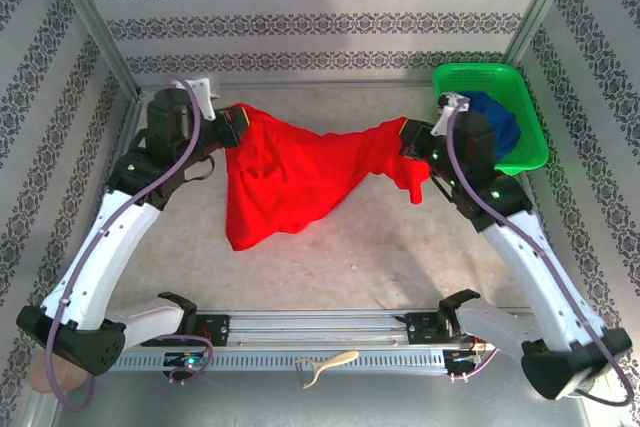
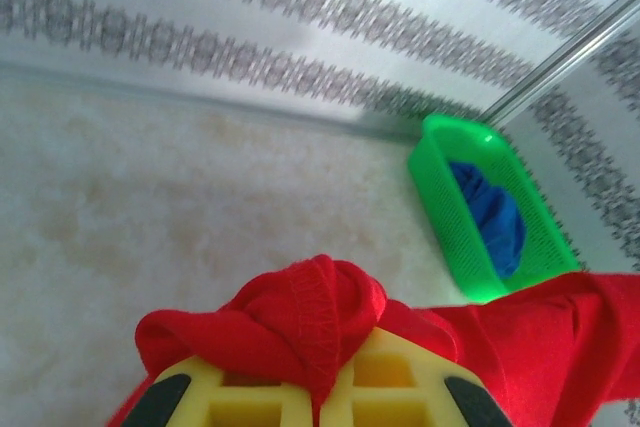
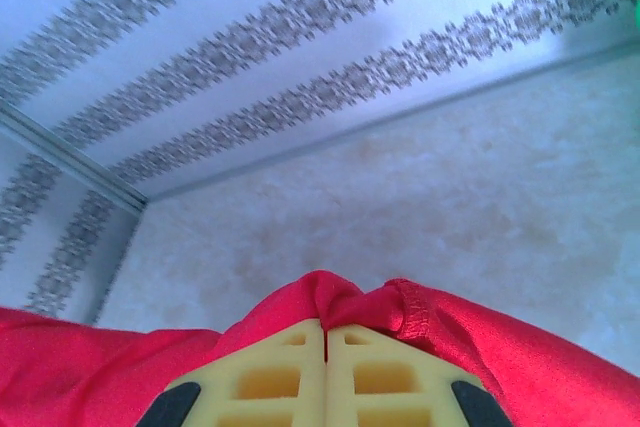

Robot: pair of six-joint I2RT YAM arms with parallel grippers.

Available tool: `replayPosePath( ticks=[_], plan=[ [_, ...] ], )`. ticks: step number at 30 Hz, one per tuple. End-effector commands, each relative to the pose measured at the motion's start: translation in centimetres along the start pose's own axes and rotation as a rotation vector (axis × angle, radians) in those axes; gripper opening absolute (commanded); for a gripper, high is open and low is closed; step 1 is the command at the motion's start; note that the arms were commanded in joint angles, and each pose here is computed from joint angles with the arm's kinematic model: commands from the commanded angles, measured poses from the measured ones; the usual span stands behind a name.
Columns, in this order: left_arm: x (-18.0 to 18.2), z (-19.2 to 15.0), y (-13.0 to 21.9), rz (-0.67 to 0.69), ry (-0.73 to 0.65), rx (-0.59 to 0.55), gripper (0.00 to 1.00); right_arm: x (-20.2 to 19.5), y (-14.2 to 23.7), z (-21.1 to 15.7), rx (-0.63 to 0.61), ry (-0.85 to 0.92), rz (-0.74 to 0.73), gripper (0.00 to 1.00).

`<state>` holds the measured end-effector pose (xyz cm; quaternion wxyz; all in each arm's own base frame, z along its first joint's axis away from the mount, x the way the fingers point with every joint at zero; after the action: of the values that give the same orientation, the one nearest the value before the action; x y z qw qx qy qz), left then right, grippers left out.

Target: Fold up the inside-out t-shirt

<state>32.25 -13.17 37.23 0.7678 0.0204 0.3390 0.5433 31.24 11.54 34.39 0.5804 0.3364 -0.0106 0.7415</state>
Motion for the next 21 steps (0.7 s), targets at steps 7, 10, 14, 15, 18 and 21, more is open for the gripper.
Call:
replayPosePath(
  ticks=[7, 10, 14, 15, 18, 21],
  plan=[
    [1.6, -2.5, -5.3, -0.037, 0.19, 0.05, 0.0, -3.8, -5.1, -2.7, 0.093, 0.128, -0.208, 0.71],
    [1.8, -2.6, -5.9, -0.035, 0.194, 0.05, 0.0, -3.5, -4.2, -3.5, 0.081, 0.197, -0.214, 0.98],
    [1.8, -2.6, -6.2, -0.035, 0.197, 0.049, 0.0, -2.2, -3.7, -5.4, 0.091, 0.285, -0.159, 0.98],
    [1.8, -2.6, -6.2, -0.032, 0.197, 0.047, 0.0, -1.8, -4.0, -6.5, 0.122, 0.293, -0.117, 0.99],
    [2.3, -2.3, -6.0, -0.007, 0.199, 0.029, 0.0, -2.2, -5.6, -9.7, 0.209, 0.255, -0.071, 0.98],
    [4.4, -1.9, -5.9, 0.067, 0.212, 0.008, 0.01, -3.1, -7.6, -12.2, 0.276, 0.192, -0.065, 0.94]
  ],
)
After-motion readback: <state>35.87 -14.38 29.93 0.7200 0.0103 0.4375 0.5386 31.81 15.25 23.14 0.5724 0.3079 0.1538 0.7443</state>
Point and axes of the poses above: each hand's point on the last joint's axis, 136 mm out from that joint toward the fingers, its own y axis back along the fingers, its own x axis along the line the jaws close on, z = x × y, the point moved 2 cm from there along y, back along the fingers
